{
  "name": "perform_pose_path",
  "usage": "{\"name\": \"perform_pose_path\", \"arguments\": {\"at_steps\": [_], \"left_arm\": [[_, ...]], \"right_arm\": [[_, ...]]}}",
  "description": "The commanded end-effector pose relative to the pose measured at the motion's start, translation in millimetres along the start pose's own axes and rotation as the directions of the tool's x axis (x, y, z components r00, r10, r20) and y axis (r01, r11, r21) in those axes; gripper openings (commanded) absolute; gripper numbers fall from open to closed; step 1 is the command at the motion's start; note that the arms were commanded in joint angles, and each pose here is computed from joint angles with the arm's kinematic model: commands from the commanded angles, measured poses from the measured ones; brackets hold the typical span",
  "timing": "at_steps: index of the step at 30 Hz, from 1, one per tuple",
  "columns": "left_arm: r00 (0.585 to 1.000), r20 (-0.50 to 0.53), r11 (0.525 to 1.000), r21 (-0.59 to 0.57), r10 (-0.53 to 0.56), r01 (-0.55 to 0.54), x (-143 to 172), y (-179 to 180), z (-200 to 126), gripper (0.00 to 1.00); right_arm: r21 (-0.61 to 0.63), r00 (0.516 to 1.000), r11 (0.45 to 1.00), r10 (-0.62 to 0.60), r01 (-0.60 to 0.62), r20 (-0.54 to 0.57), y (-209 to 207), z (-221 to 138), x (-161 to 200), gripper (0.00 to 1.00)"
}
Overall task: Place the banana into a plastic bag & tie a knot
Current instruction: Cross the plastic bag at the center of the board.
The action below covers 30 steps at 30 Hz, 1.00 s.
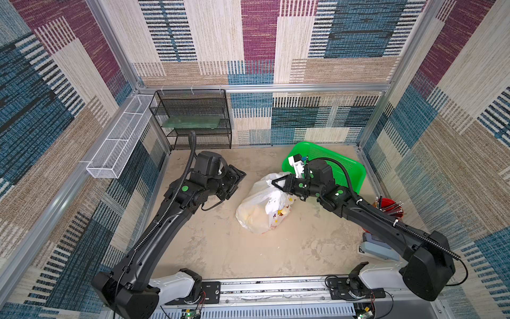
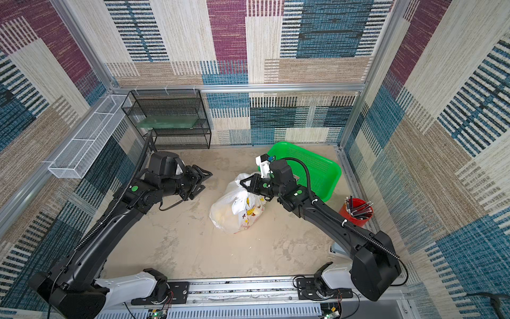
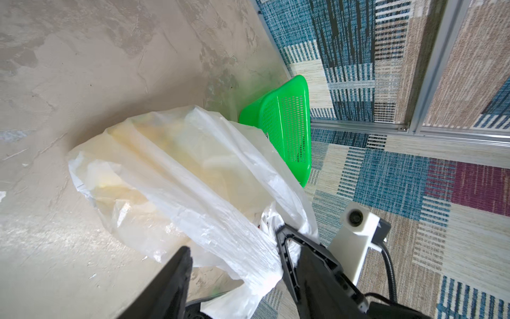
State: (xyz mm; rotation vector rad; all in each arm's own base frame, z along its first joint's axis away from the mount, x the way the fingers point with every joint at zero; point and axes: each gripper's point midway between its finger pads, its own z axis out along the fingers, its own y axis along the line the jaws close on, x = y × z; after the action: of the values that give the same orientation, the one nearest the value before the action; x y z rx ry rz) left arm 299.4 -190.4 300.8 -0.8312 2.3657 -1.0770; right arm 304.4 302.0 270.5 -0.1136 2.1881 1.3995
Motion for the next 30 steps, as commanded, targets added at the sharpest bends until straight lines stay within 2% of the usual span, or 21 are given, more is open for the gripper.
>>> {"name": "perform_pose_path", "arguments": {"at_steps": [1, 4, 9, 16, 20, 24, 30], "left_arm": [[0.995, -0.100, 1.000, 0.003, -0.019, 0.020, 17, 5, 7, 0.55], [0.987, -0.145, 0.997, 0.014, -0.067, 0.070, 25, 6, 15, 0.53], [0.973, -0.161, 0.982, 0.061, -0.164, 0.176, 28, 1, 25, 0.66], [0.949, -0.208, 0.965, 0.067, -0.236, 0.254, 43, -5, 53, 0.66], [0.944, -0.205, 0.959, 0.063, -0.257, 0.275, 45, -3, 63, 0.61], [0.941, -0.214, 0.958, 0.059, -0.262, 0.280, 46, -4, 69, 0.50], [0.937, -0.220, 0.957, 0.044, -0.270, 0.286, 47, -2, 76, 0.45]], "right_arm": [[-0.230, 0.988, 0.967, -0.132, 0.111, -0.080, 35, -3, 7, 0.00], [-0.272, 0.980, 0.956, -0.152, 0.112, -0.131, 34, -1, 14, 0.00], [-0.303, 0.972, 0.946, -0.168, 0.113, -0.162, 29, 3, 15, 0.00], [-0.303, 0.965, 0.948, -0.165, 0.097, -0.206, 19, 17, 19, 0.00], [-0.312, 0.962, 0.945, -0.167, 0.094, -0.218, 19, 20, 20, 0.00], [-0.317, 0.960, 0.944, -0.168, 0.092, -0.223, 19, 21, 22, 0.00], [-0.328, 0.957, 0.940, -0.178, 0.097, -0.228, 24, 24, 24, 0.00]]}}
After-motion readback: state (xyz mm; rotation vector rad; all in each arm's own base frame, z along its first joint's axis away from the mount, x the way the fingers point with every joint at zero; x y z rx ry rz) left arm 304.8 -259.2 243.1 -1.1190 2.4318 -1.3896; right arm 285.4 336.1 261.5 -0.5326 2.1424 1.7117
